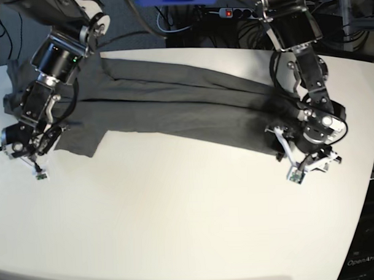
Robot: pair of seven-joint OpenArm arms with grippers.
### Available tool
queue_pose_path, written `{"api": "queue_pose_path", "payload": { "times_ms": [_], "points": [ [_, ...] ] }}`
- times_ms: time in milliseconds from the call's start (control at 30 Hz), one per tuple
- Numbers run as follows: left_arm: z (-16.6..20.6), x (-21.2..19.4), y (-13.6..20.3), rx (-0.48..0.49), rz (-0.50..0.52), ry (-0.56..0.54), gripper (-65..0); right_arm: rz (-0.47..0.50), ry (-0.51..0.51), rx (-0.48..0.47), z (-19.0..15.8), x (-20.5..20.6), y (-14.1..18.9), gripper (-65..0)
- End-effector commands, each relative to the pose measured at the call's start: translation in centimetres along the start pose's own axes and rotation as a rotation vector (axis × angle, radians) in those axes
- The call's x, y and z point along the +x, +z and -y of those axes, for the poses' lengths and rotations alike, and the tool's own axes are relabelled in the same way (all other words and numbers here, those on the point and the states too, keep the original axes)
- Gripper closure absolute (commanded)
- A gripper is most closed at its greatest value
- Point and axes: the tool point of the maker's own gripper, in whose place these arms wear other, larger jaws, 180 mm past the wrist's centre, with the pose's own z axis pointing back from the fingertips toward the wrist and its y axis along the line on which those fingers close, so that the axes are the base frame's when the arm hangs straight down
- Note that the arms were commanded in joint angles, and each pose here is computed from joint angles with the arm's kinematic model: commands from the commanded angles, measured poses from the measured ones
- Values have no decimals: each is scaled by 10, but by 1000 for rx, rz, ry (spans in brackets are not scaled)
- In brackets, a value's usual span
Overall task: Fold the T-shirt properly
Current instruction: 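Regrasp the folded shirt's edge with both grippers, then fold the held edge over again with both grippers toward the shirt's middle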
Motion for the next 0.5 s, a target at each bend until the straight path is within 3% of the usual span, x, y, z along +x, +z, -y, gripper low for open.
{"api": "queue_pose_path", "payload": {
  "times_ms": [0, 267, 467],
  "points": [
    [-9, 17, 2, 20, 53, 0, -402, 48, 0, -37, 12, 17, 12, -9],
    [-10, 25, 1, 22, 68, 1, -402, -35, 59, -140, 19, -3, 45, -7],
    [0, 31, -1, -3, 77, -32, -402, -74, 59, -152, 21, -11, 47, -7]
  ]
}}
